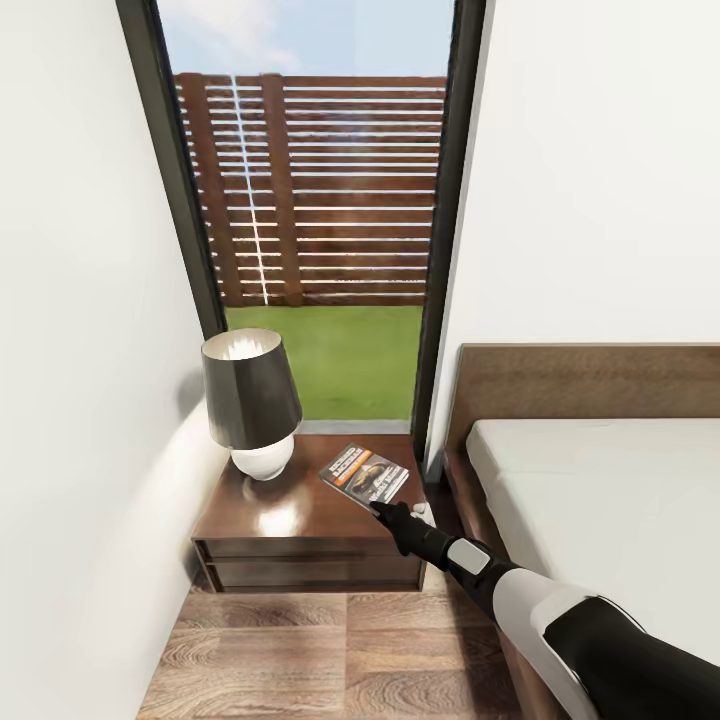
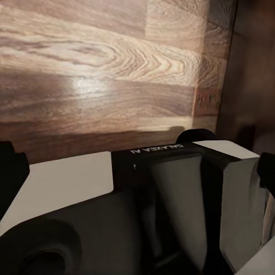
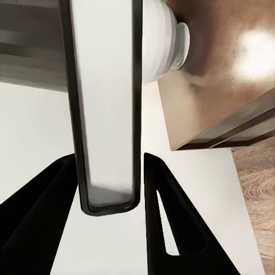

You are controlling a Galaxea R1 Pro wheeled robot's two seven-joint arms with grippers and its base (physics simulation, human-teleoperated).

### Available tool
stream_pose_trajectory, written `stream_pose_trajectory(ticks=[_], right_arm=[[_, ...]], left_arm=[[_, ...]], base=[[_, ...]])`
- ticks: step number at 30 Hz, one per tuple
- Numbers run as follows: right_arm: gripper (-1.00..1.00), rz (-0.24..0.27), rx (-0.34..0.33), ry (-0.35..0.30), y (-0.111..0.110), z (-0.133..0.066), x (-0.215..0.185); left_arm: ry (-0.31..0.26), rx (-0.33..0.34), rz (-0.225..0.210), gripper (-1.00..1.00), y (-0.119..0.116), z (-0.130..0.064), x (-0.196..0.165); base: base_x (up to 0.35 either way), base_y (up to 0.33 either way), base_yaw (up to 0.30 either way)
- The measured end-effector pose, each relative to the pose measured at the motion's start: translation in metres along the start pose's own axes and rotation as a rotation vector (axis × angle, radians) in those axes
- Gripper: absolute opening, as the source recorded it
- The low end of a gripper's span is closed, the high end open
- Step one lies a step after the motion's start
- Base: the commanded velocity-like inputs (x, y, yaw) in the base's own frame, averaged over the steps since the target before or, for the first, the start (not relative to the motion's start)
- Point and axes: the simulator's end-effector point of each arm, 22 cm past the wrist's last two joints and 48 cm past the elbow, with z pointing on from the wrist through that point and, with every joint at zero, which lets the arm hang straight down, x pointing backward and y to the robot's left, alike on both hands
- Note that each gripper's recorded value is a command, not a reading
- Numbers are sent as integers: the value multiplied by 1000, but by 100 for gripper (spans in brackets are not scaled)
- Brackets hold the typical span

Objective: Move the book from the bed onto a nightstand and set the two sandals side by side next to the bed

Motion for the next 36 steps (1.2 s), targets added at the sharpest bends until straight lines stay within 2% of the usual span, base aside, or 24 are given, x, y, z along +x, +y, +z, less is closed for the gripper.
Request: stream_pose_trajectory(ticks=[36], right_arm=[[-100,-2,4,-1,-2,-1,-1]], left_arm=[[0,-6,1,100,1,0,0]], base=[[194,0,0]])
